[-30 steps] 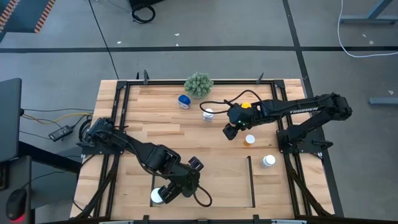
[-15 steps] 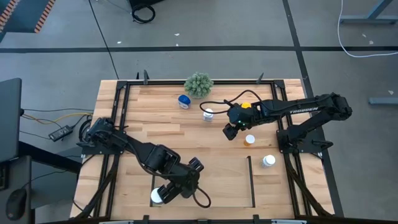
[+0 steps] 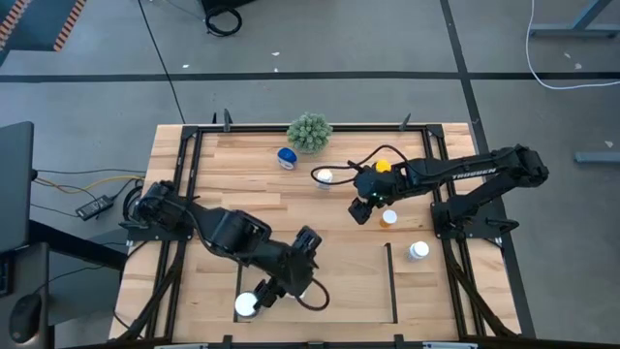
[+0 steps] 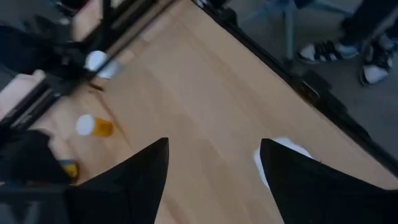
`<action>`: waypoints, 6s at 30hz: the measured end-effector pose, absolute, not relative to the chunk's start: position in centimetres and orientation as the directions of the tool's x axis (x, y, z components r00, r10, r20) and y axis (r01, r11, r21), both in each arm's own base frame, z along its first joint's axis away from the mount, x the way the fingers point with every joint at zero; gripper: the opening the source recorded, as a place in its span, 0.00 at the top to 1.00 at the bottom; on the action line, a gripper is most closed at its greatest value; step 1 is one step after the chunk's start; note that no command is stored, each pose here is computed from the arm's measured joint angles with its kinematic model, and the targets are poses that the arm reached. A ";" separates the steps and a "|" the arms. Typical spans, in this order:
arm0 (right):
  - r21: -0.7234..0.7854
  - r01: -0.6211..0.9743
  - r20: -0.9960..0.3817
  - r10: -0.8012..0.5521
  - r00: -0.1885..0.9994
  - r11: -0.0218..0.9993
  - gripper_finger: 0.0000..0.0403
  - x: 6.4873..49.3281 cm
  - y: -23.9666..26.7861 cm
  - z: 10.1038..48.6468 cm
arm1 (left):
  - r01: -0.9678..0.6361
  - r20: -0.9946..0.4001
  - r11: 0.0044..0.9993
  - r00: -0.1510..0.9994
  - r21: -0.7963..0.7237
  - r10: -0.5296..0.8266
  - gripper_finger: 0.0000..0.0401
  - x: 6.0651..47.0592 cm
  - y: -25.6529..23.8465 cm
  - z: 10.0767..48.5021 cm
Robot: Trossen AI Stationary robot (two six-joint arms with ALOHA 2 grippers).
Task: Pick and place medicine bottles onto shelf by color
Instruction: Put the left white pill bottle on the shelf
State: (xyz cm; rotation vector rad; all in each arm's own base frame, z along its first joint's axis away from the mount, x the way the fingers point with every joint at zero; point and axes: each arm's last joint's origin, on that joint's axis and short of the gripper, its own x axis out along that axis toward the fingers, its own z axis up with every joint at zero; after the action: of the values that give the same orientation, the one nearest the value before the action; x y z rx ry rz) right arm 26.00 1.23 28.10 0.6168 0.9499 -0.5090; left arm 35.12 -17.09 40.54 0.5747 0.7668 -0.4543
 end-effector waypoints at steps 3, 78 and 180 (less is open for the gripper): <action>0.260 0.634 -0.862 -0.122 0.493 0.729 0.28 26.0 1.7 28.1 | 0.544 -0.725 0.780 0.666 0.310 -0.177 0.37 34.9 -16.9 41.6; 0.359 0.155 -0.563 0.081 0.822 0.921 0.28 25.4 14.0 30.8 | 0.009 -0.949 0.982 0.254 -0.191 -0.186 0.98 21.7 -22.5 37.7; 0.177 0.004 -0.614 0.108 0.782 0.984 0.98 37.3 17.2 30.4 | -0.510 -0.646 0.859 0.673 -0.050 0.362 0.97 21.5 -12.3 44.7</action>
State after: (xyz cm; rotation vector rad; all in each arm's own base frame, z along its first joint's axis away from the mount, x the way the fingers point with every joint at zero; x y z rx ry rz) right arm 37.33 17.17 30.42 0.1728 0.6720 0.0563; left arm 21.52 -12.28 44.69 -0.2346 0.6724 0.4954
